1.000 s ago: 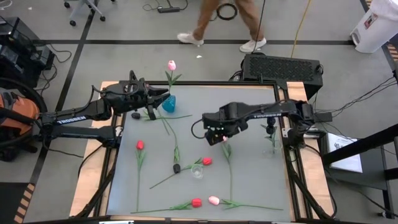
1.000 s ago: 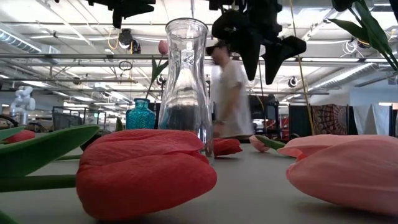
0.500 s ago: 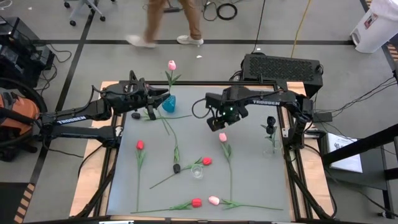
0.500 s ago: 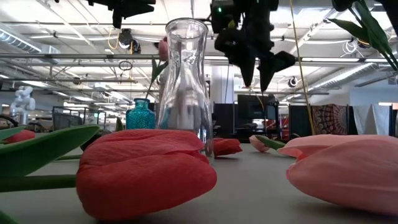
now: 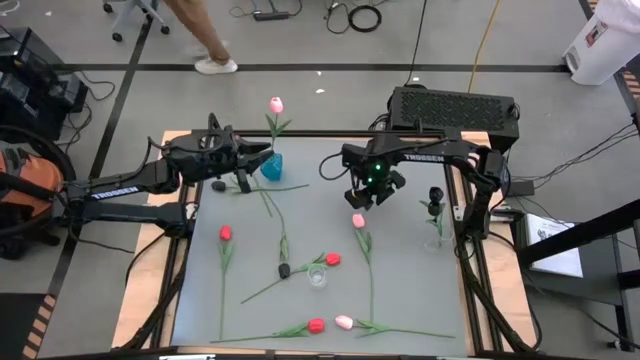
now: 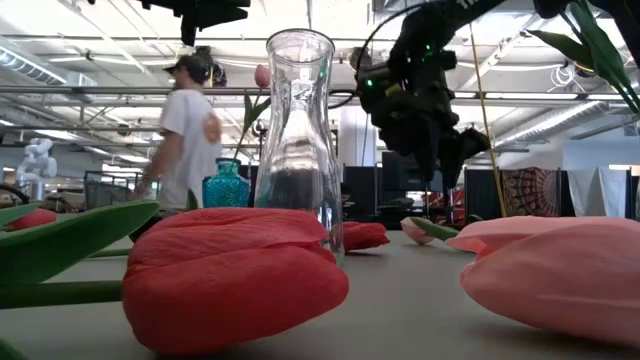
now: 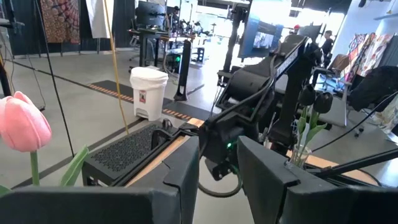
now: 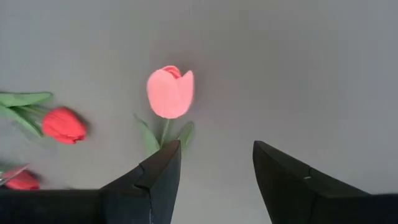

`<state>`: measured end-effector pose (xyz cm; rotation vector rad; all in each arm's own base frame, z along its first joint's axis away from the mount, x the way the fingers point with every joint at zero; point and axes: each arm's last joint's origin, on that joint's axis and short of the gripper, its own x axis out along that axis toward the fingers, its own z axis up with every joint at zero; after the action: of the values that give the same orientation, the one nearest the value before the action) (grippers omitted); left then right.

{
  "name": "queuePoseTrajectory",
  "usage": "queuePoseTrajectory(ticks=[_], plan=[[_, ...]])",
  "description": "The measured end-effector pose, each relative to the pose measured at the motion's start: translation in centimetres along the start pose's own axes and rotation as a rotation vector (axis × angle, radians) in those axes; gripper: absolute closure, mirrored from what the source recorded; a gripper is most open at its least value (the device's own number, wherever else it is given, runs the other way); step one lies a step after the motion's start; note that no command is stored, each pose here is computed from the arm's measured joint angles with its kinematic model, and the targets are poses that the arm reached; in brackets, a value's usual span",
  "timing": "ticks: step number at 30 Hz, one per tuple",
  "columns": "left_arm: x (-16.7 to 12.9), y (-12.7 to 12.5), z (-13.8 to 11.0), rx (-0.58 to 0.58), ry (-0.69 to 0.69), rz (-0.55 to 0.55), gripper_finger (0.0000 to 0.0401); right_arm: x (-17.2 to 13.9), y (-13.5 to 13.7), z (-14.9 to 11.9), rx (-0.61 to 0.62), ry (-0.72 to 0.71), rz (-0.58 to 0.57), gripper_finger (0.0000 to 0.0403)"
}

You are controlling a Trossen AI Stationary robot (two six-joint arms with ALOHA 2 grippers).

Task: Sort flowers into vase by color
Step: Put pink flower into the blue vase

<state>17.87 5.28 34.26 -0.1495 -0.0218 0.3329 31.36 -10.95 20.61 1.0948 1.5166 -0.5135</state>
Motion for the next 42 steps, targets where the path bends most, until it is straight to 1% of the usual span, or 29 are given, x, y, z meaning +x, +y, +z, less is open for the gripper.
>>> queuePoseTrajectory(ticks=[4, 7, 13, 18, 25, 31, 34, 37, 42], plan=[[0.0, 0.0, 0.0, 0.0, 0.001, 0.0, 0.0285, 1.4, -0.3, 0.0, 0.007, 0.029, 0.057, 0.0211], [0.0, 0.0, -0.1, 0.001, 0.015, 0.002, 0.0285, 2.0, 0.0, -0.3, 0.004, 0.032, 0.057, 0.0211], [0.0, 0.1, -0.8, 0.005, 0.08, 0.013, 0.0285, 2.6, 1.2, -0.9, -0.018, 0.016, 0.069, 0.0211], [0.0, 0.1, -0.9, 0.006, 0.092, 0.015, 0.0285, 3.3, 2.4, -1.0, -0.02, -0.015, 0.099, 0.0211], [0.0, 0.1, -0.9, 0.004, 0.091, 0.015, 0.0285, 6.2, 3.1, -0.8, -0.004, 0.04, 0.04, 0.0211], [0.0, 0.1, -0.9, 0.003, 0.091, 0.015, 0.0285, 7.8, 3.8, -1.1, -0.013, 0.065, 0.006, 0.0211], [0.0, 0.1, -0.9, 0.003, 0.091, 0.015, 0.0285, 8.1, 4.1, -1.3, -0.01, 0.06, 0.0, 0.0211], [0.0, 0.1, -0.9, 0.003, 0.091, 0.015, 0.0285, 8.3, 4.5, -1.2, -0.005, 0.02, 0.011, 0.0211], [0.0, 0.1, -0.9, 0.003, 0.091, 0.015, 0.0285, 8.3, 4.8, -1.0, 0.004, -0.004, 0.031, 0.0211]])
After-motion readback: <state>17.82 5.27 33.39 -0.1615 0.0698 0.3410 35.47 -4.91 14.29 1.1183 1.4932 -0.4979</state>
